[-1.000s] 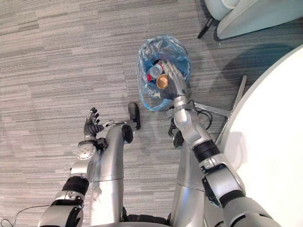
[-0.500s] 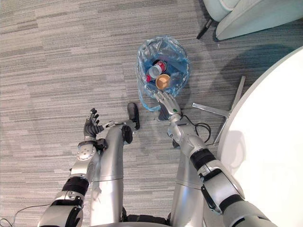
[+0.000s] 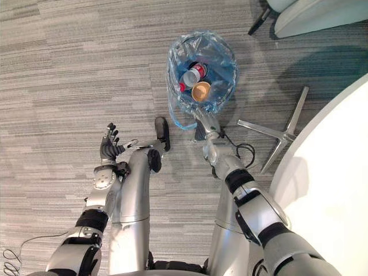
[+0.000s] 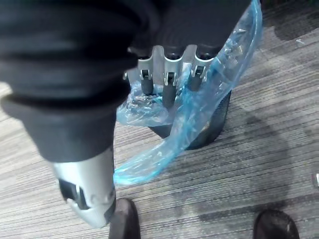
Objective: Gather rubbish on tea table into small bin, then transfer packed bag to large trash can.
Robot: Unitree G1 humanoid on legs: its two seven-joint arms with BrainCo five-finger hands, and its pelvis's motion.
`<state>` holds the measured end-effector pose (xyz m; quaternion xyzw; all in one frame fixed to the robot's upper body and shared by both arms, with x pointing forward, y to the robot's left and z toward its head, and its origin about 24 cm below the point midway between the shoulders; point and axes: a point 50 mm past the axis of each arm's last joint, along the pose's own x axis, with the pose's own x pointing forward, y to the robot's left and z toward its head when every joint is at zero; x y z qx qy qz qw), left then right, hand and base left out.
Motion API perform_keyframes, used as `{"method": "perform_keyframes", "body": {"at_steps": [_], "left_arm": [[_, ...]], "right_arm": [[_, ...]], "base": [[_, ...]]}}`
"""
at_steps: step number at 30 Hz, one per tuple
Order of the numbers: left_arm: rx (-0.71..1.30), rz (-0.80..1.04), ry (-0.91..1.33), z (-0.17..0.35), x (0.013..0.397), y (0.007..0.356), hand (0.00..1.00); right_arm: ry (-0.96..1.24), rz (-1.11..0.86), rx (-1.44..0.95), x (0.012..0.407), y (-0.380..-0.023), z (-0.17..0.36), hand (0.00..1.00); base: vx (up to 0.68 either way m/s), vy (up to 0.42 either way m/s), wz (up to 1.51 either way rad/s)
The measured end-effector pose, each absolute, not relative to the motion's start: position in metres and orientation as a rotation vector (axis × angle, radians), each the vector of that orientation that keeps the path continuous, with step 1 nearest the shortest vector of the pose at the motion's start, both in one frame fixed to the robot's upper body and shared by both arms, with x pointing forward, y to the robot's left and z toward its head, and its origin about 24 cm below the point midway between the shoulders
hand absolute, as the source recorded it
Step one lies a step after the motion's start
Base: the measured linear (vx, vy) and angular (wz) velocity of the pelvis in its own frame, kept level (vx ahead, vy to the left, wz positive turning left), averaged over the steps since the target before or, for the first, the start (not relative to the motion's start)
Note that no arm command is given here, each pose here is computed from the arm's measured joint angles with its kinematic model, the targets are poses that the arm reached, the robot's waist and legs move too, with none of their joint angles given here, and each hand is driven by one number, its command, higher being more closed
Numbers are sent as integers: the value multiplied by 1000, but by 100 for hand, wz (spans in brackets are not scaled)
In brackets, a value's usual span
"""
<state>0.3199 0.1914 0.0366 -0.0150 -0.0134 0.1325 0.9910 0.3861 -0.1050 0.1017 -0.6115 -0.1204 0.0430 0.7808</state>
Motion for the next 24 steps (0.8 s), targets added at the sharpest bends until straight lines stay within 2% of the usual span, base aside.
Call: {"method": "perform_keyframes", "body": {"at_steps": [1,2,9,24], "left_arm": [[-37,268,-30,37,320,192,0],[-45,269,-37,39,321,192,0],[-68,266,-63,46,322,191,0],[-75,266,-65,47,323,188,0]], "right_arm": [[-260,88,-1320,387,-105,103,0],[-256,80,-1324,389,-105,105,100],[-274,50,-1291,394,-100,119,100],[-202,-13,-1160,395,-114,116,100]], "base": [[-29,14,4],[-32,13,2],[-24,8,3],[-7,6,0]]}}
